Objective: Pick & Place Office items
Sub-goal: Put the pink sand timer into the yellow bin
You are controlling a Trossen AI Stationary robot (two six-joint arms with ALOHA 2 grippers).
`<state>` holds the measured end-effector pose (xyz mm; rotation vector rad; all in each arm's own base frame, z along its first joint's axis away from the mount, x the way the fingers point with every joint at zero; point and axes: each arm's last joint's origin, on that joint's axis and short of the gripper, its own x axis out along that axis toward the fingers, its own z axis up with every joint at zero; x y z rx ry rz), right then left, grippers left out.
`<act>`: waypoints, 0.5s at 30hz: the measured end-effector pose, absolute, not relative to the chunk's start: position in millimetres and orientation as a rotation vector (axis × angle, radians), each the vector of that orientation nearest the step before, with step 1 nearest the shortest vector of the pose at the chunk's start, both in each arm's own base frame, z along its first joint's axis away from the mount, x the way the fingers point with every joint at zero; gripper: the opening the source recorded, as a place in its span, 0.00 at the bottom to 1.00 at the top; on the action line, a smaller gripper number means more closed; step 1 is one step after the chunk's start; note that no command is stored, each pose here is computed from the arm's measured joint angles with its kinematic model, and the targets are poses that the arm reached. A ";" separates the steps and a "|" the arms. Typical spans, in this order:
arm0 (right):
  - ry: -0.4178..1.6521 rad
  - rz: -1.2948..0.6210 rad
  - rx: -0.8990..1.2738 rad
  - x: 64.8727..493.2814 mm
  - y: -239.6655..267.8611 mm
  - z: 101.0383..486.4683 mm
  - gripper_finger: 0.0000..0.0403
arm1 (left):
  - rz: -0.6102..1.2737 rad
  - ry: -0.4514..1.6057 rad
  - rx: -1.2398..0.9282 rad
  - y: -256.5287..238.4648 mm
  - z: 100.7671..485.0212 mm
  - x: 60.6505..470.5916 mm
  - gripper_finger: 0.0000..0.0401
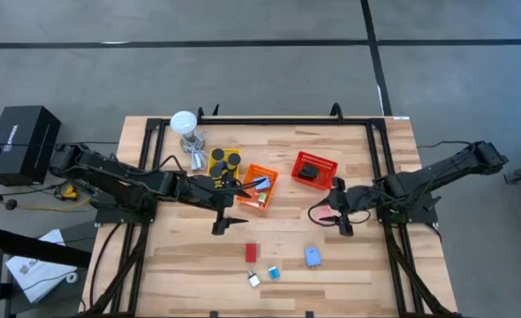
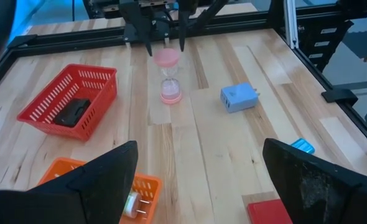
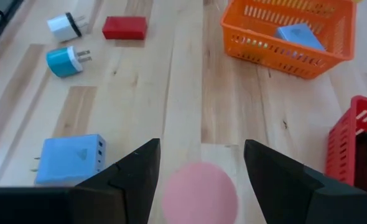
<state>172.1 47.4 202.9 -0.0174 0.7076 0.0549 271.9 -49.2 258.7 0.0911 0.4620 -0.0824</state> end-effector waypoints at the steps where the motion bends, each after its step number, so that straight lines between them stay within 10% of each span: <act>1: 0.714 0.053 -0.019 171.9 47.1 202.4 0.56 | -0.083 0.462 0.091 -49.1 258.7 271.9 0.85; 15: 0.799 0.071 -0.042 177.8 48.9 190.0 0.63 | -0.084 0.447 0.088 -49.3 260.1 272.6 0.85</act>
